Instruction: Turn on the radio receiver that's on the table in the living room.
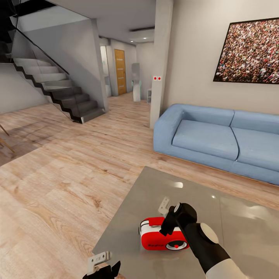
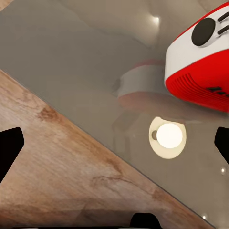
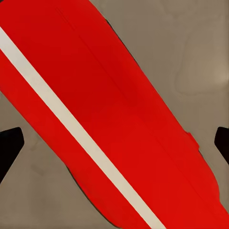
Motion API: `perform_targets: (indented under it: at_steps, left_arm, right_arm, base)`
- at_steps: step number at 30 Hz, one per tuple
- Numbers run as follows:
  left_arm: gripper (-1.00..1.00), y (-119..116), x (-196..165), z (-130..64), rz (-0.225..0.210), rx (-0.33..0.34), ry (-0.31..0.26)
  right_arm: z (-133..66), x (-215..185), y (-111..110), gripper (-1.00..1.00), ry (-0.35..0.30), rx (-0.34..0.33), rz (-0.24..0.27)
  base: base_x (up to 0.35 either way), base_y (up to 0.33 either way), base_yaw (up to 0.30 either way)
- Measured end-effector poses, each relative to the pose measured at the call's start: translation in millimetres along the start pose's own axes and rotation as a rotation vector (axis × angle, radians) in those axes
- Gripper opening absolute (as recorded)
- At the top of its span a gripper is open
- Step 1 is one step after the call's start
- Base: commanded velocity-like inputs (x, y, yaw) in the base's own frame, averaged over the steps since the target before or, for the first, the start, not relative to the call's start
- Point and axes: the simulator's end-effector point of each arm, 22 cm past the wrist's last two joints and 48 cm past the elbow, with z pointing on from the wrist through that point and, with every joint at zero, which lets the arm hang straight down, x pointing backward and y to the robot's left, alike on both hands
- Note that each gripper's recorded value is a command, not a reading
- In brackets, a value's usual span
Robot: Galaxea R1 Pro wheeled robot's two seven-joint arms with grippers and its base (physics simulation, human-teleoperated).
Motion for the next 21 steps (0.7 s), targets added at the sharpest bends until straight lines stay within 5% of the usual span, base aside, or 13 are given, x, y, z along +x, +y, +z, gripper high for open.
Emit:
perform_targets:
  at_steps: [21]
  left_arm:
    - [1.0,3.0,5.1,6.7,0.001,0.001,0.0]
  right_arm:
    - [8.1,3.2,2.0,1.0,0.0,0.0,0.0]
  base:
    - [0.0,0.0,0.0]
